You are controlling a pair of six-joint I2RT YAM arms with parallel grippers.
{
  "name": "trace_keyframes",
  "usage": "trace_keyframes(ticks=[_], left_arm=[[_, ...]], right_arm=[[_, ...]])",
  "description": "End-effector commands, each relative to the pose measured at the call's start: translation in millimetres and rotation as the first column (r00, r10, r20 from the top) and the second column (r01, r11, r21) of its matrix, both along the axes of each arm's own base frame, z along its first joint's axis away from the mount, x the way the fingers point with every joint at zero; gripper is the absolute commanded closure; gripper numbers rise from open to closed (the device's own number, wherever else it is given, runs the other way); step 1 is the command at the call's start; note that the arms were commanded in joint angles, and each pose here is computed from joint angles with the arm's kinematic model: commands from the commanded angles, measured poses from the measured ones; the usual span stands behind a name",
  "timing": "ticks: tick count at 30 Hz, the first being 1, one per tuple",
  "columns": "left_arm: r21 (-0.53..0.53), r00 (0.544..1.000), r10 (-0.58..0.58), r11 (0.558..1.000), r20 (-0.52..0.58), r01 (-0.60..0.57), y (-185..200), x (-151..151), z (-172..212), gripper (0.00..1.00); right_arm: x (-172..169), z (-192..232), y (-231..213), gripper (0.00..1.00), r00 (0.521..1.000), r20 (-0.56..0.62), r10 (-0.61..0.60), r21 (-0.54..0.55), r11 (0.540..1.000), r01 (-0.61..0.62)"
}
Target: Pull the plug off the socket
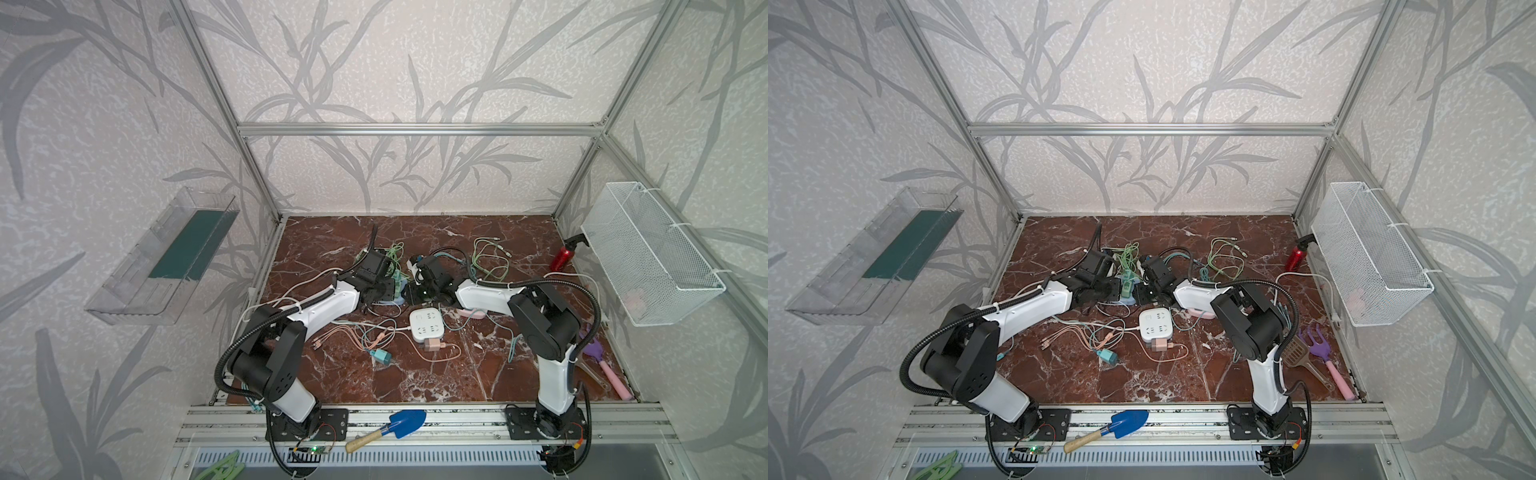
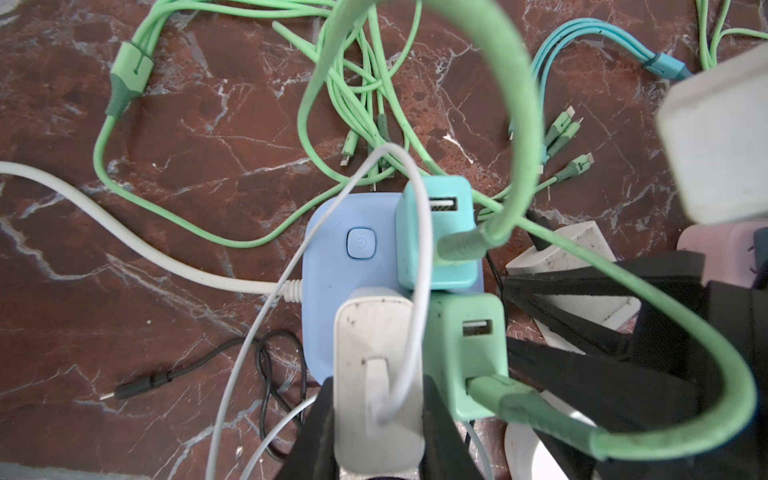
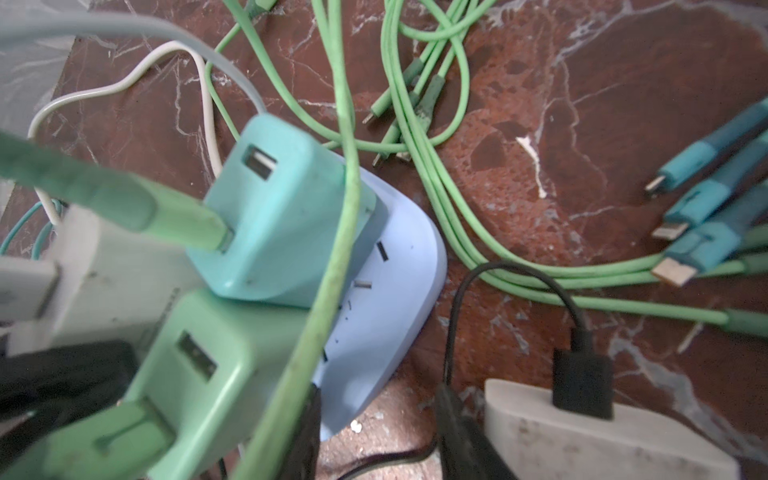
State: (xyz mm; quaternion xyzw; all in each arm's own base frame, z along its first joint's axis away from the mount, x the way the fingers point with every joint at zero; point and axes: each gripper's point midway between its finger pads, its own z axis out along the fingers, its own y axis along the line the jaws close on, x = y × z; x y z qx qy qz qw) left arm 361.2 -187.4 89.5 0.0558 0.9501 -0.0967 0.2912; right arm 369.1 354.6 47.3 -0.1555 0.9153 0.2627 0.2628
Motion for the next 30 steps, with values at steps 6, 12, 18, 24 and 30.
trace_keyframes(ticks=[6, 12, 18, 24, 30], left_arm=[[-0.005, 0.999, -0.009, 1.000, 0.046, 0.009, -8.4, 10.0, 17.3, 0.82], [-0.016, 0.998, -0.017, 1.000, 0.068, 0.018, -12.9, 14.7, 26.5, 0.82], [-0.043, 0.995, -0.022, 0.999, 0.102, 0.026, -18.2, 20.3, 36.6, 0.82], [-0.058, 0.994, -0.027, 0.998, 0.106, 0.034, -23.5, 25.0, 35.2, 0.82], [-0.027, 0.997, -0.045, 0.999, 0.057, 0.046, -26.0, 22.7, 20.9, 0.82]], right_arm=[[8.8, 5.9, 2.2, 0.56, 1.000, -0.010, -0.018, -0.015, 1.000, 0.017], [10.5, -5.5, 2.5, 0.57, 1.000, -0.031, -0.001, -0.074, 0.997, -0.001], [11.4, -15.1, -3.9, 0.57, 1.000, -0.025, 0.010, -0.164, 0.986, -0.014], [10.8, -19.8, -8.1, 0.57, 1.000, -0.018, 0.018, -0.208, 0.978, -0.022], [6.0, -19.2, 3.6, 0.56, 0.997, -0.011, 0.073, -0.224, 0.972, -0.074]])
